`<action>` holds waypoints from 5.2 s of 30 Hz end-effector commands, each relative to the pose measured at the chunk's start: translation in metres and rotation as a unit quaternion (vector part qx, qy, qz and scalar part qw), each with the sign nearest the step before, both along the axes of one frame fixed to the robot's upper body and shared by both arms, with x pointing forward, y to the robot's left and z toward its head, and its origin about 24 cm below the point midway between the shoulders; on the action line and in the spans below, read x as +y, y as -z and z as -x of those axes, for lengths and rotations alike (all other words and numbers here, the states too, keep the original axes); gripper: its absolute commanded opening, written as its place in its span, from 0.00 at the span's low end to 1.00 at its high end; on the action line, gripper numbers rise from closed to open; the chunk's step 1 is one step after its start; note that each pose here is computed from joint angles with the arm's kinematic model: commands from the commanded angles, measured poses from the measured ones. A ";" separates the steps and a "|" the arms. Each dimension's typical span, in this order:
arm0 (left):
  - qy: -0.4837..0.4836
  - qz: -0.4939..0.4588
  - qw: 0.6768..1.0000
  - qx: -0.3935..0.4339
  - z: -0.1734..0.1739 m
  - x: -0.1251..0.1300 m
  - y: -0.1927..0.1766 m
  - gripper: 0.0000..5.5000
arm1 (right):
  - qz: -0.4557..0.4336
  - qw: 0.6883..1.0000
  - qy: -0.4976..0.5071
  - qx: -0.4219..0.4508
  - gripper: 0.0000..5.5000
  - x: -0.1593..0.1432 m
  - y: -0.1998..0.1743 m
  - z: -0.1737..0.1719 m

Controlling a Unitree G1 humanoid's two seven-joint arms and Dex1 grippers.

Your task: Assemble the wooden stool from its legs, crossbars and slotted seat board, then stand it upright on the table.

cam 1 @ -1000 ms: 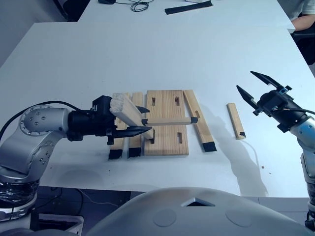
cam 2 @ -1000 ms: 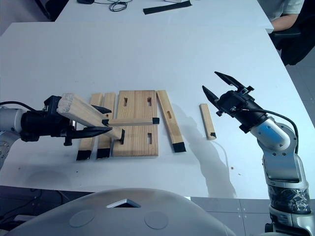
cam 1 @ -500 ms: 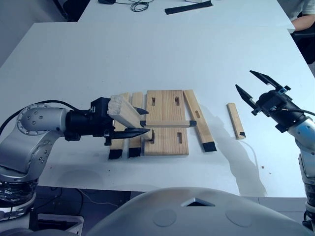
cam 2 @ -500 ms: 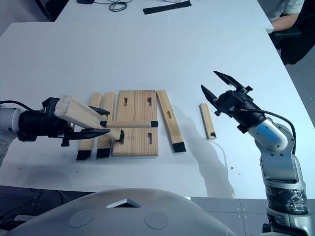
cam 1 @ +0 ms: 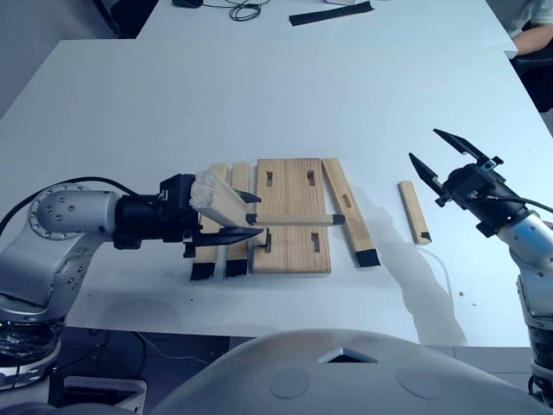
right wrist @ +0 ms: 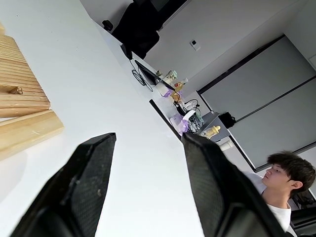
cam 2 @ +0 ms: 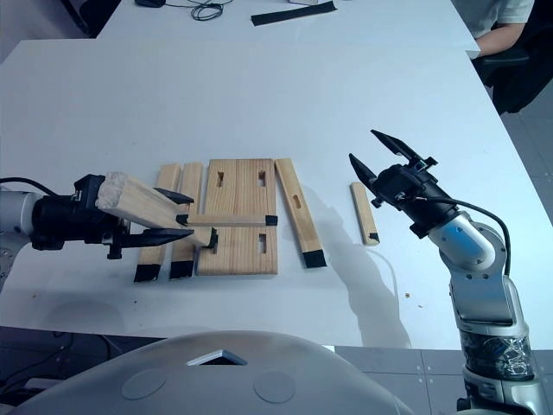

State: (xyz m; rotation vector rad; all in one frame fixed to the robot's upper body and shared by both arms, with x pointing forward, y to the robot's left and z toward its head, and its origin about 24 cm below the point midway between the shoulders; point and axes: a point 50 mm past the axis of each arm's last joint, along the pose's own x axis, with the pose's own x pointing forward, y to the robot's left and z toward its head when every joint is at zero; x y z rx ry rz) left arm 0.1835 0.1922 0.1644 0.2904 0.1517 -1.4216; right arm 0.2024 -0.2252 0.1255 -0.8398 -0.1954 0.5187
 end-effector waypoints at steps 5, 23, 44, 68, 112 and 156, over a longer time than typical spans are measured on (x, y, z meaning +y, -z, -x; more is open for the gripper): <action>-0.012 -0.022 1.000 0.018 0.001 0.002 0.006 0.38 | 0.000 1.000 0.006 -0.006 0.45 0.001 0.001 0.001; 0.006 -0.002 1.000 -0.006 0.001 -0.006 -0.017 0.38 | -0.003 1.000 0.010 -0.012 0.45 0.000 0.000 0.000; -0.013 -0.004 1.000 -0.003 0.009 -0.009 -0.003 0.38 | -0.004 1.000 0.005 -0.008 0.45 0.003 0.001 0.001; -0.041 -0.075 0.996 0.034 0.011 0.004 0.046 0.38 | -0.002 1.000 -0.010 -0.005 0.45 0.007 0.001 -0.003; -0.078 -0.109 0.988 0.075 -0.007 -0.011 0.088 0.38 | 0.005 0.999 -0.049 0.003 0.45 0.014 -0.002 -0.011; -0.422 -0.180 0.862 0.216 0.036 0.037 0.075 0.81 | -0.001 1.000 0.014 0.004 0.45 0.009 0.007 0.017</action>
